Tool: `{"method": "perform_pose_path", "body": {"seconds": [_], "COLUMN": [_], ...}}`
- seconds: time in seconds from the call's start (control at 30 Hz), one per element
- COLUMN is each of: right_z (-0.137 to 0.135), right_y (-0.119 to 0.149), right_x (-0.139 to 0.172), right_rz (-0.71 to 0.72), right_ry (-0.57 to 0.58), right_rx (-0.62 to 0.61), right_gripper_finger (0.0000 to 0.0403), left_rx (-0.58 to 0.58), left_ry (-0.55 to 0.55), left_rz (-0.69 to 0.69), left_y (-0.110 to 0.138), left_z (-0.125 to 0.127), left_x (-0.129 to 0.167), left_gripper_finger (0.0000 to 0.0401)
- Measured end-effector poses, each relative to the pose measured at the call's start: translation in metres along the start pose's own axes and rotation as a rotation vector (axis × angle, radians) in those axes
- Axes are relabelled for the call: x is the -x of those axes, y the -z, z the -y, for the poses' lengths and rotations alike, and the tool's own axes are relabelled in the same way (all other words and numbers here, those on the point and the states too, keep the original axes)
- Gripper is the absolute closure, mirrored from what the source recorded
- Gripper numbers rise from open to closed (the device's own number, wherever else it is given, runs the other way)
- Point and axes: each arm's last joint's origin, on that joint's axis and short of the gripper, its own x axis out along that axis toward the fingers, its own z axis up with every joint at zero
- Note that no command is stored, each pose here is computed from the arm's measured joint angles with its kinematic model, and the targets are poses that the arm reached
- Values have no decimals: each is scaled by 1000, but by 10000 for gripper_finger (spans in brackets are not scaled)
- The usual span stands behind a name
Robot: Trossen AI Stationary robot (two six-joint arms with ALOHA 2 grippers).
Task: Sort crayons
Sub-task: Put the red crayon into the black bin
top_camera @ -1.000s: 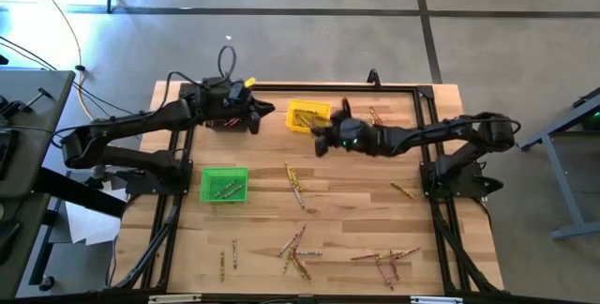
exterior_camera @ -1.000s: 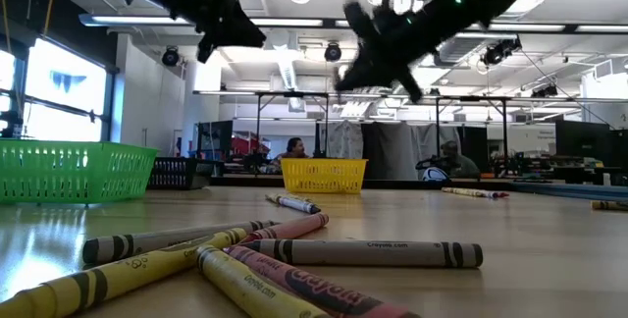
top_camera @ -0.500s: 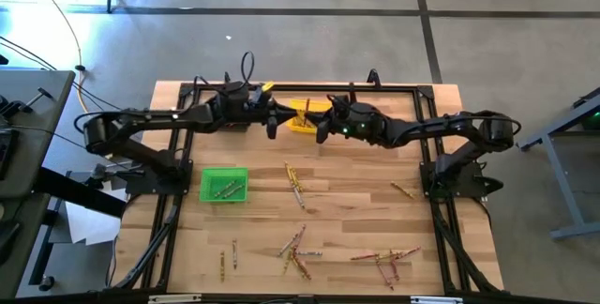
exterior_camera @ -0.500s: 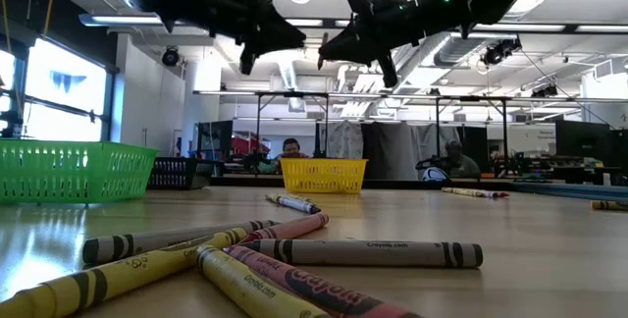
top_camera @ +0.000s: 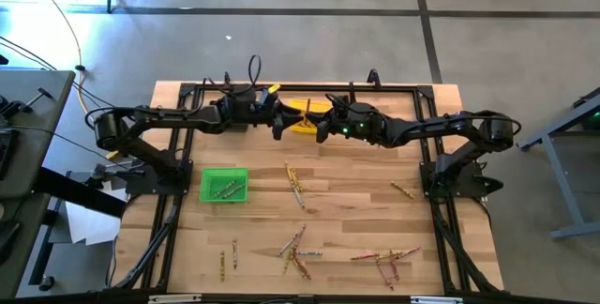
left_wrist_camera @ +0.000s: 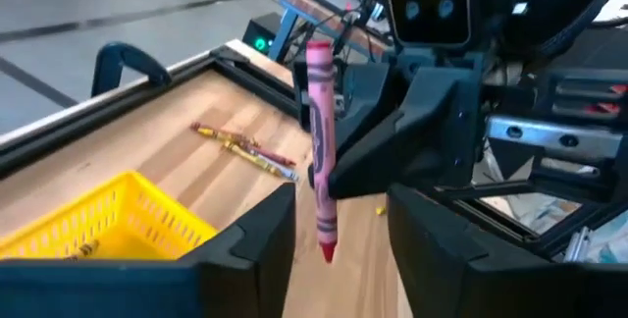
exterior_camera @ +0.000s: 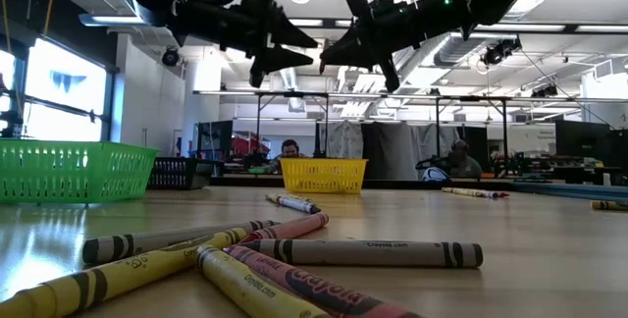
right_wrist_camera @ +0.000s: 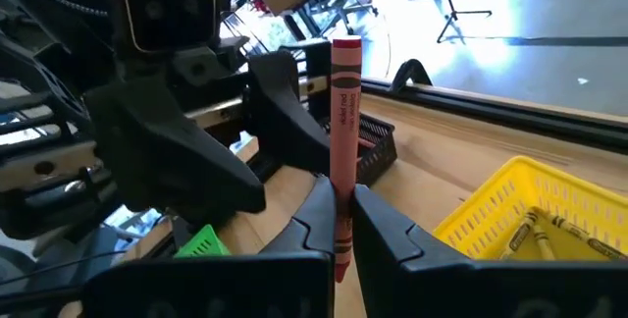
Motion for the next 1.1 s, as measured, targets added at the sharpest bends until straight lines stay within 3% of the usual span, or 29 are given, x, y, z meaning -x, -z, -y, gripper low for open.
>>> {"method": "perform_pose_path", "body": {"seconds": [0.3,1.1], "right_z": [-3,-4], "right_y": [3,3], "right_x": [0,1], "right_rz": [-42,-49], "right_ry": [-53,-57], "right_rx": [-16,-16], "right_gripper_finger": [398,398], "left_rx": [1,55], "left_ry": [-54,-19], "left_rz": [47,78], "left_y": [-3,-4], "left_z": [-1,6], "left_x": [0,-1], "left_gripper_finger": [238,238]}}
